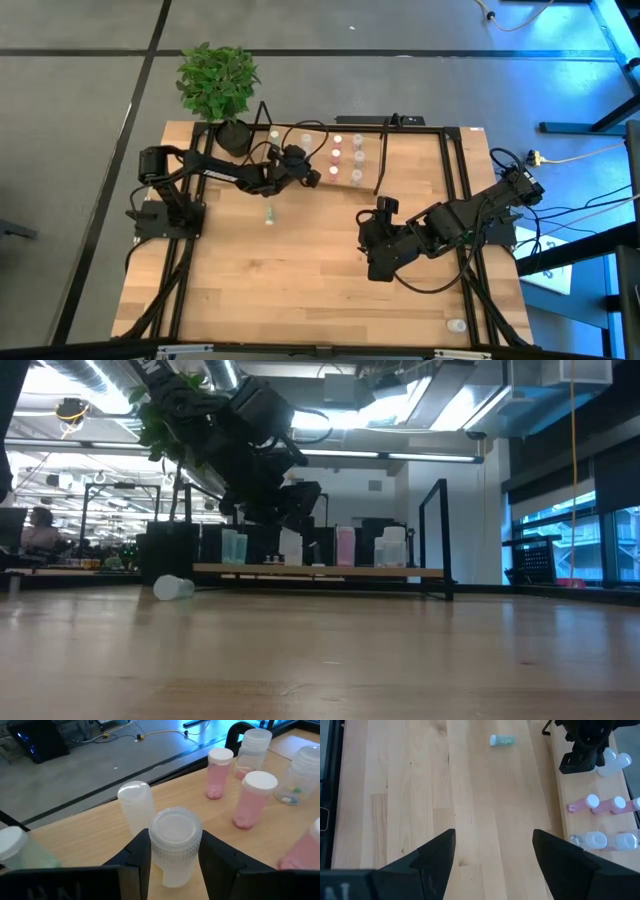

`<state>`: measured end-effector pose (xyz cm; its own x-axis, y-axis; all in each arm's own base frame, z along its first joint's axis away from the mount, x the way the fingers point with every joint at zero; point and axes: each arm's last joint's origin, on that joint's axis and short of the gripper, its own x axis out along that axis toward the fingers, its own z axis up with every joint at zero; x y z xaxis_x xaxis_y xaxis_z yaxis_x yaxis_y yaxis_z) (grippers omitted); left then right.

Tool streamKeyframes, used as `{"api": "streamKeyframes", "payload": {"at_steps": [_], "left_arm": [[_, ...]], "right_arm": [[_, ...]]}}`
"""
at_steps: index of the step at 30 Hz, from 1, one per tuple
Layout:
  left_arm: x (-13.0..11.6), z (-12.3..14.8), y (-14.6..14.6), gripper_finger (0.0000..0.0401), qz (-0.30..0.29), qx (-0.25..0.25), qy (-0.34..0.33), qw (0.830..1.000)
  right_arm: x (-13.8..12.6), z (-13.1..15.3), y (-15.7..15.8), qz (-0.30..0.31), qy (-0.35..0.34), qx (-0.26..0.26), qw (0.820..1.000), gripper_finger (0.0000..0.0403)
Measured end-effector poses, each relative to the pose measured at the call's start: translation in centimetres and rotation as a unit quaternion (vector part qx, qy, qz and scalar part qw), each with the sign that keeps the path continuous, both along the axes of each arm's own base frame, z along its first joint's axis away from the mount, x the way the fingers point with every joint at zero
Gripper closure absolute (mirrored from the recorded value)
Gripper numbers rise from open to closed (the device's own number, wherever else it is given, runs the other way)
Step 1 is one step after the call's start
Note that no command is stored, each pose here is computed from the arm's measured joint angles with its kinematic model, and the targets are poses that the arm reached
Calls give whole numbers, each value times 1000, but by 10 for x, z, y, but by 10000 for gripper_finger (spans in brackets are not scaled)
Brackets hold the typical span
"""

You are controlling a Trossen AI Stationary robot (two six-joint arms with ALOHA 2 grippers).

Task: Pick and place medicine bottles onto shelf by color
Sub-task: Put the top white medicine bottle on the shelf aligned with the other white medicine bottle

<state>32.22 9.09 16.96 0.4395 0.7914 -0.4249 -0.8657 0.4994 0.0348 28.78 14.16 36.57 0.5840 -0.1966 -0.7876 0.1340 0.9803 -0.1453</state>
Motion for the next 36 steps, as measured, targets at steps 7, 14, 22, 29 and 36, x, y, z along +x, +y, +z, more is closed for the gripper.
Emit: {"api": "streamKeyframes", "payload": {"at_steps": [7, 14, 22, 29, 36], "left_arm": [[-2, -3, -1, 283, 5, -7, -2, 1000], [-8, -10, -2, 283, 15, -13, -12, 1000], [-6, -8, -1, 283, 13, -9, -29, 999], [-7, -9, -1, 283, 13, -9, -28, 999], [-6, -9, -2, 283, 9, -12, -28, 1000]], "right_arm": [[0, 0, 0, 0, 0, 0, 1000, 136], [0, 0, 0, 0, 0, 0, 1000, 136], [0, 0, 0, -1, 0, 0, 1000, 136], [0, 0, 0, 0, 0, 0, 1000, 136], [0, 0, 0, 0, 1, 0, 1000, 136]]}}
